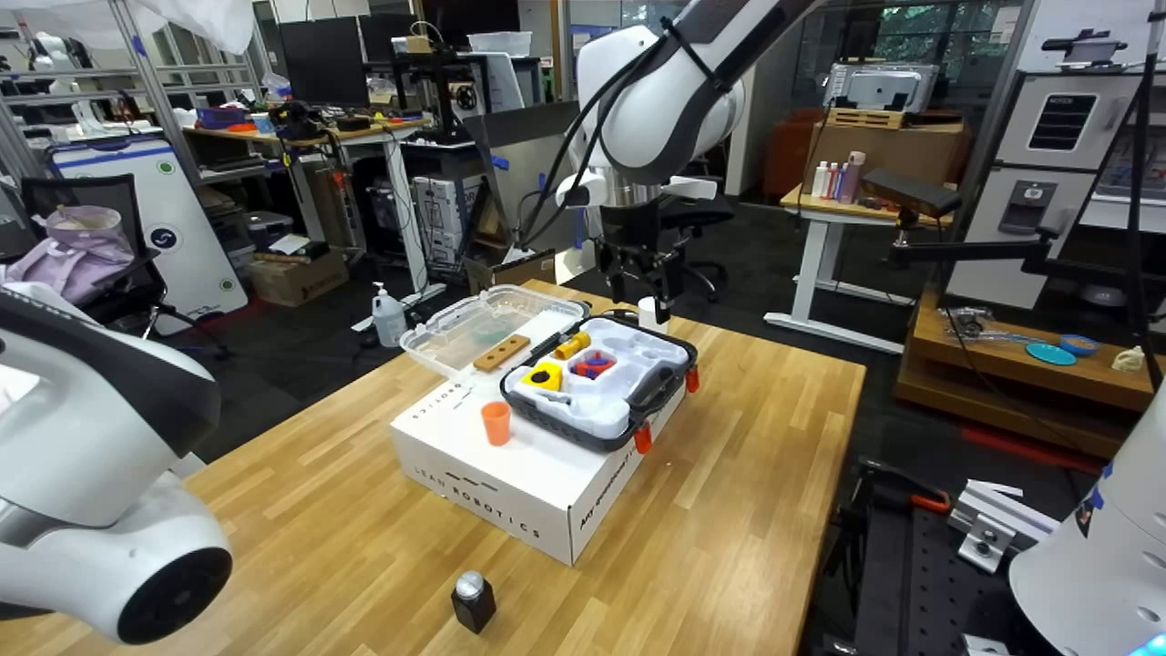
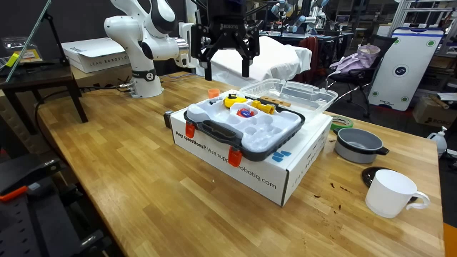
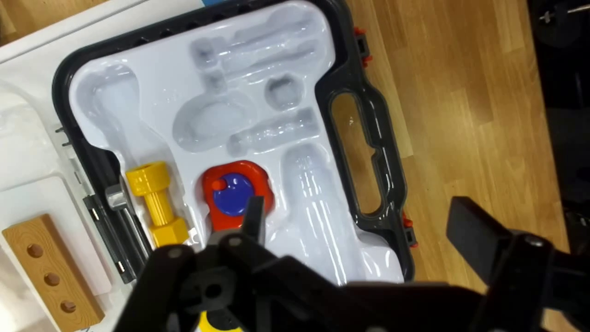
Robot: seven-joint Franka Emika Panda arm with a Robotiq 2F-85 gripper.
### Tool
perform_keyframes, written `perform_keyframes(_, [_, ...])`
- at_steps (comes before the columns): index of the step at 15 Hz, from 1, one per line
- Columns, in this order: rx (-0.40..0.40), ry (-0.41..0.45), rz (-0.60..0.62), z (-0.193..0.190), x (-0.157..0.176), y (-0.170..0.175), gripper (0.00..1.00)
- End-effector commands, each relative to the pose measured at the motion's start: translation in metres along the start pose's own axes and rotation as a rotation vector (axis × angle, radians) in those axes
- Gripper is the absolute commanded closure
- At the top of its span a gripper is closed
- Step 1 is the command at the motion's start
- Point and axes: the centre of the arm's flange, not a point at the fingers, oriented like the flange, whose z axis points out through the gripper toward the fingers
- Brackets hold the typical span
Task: Remove the yellow object from the top of the box and put it in the tool box
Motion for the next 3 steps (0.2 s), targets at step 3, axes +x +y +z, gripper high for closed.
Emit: perform_keyframes(3, [0.001, 0.0, 0.0, 0.0004, -0.0001, 0.0, 0.0])
